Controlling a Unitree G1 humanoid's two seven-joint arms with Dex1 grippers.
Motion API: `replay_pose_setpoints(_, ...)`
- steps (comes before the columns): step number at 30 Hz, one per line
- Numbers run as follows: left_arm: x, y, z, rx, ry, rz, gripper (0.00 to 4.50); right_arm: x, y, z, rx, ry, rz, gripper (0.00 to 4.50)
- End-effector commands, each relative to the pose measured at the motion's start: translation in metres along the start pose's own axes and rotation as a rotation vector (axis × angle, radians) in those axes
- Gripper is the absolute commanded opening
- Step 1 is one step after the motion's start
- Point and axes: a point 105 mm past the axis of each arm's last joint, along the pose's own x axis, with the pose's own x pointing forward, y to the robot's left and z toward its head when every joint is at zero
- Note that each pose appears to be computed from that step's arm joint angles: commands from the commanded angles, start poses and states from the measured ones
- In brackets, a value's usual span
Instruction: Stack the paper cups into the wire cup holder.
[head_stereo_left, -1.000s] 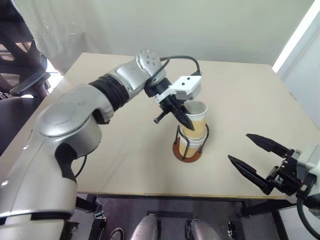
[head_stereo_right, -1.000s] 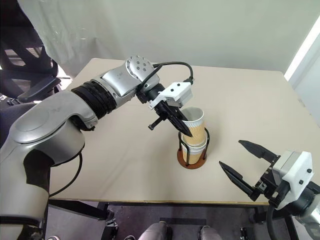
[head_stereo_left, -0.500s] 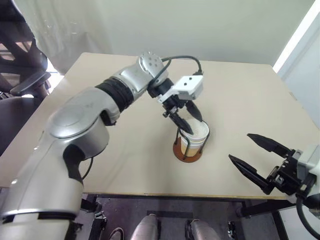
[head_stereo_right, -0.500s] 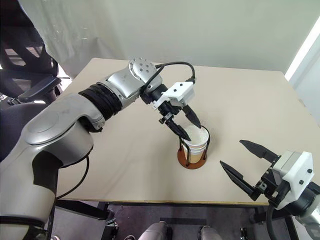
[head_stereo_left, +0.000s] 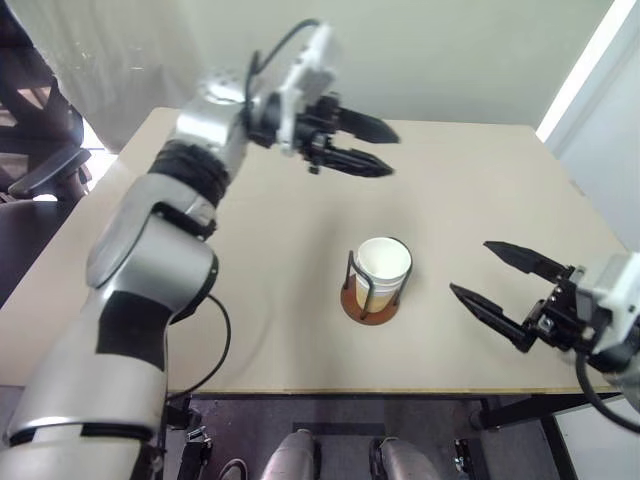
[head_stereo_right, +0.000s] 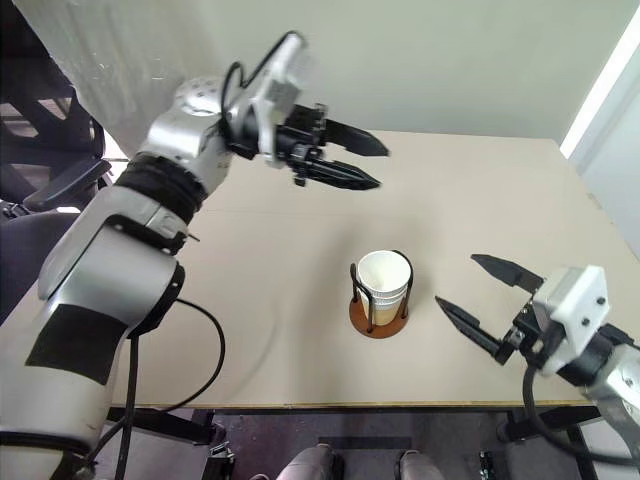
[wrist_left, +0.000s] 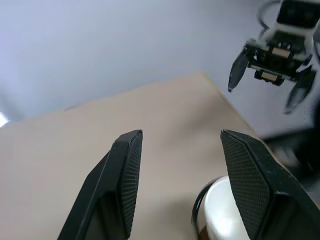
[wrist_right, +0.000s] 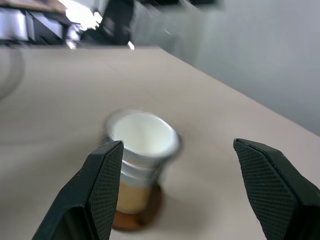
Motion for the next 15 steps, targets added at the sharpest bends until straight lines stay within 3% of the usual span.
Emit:
replay_pose_setpoints(1, -0.030, 0.013, -0.008, -0.017, -0.023, 0.208, 2.65, 0.010, -0.019, -0.010, -0.001, 0.023, -0.051, 3.63)
replay_pose_setpoints(4, -0.079, 0.015, -0.046, -0.090, -0.010, 0.506, 2.65, 0.032, -0.032, -0.021, 0.011, 0.008, -0.108, 3.63)
replay_pose_setpoints(8, -0.119, 0.001, -0.074, -0.153, -0.016, 0.806, 2.65, 0.049, -0.046, -0.040, 0.034, 0.003, -0.171, 3.63)
replay_pose_setpoints(15, -0.174, -0.063, -0.111, -0.219, 0.013, 1.176, 2.65, 0.076, -0.069, -0.053, 0.094, -0.113, -0.318, 3.63)
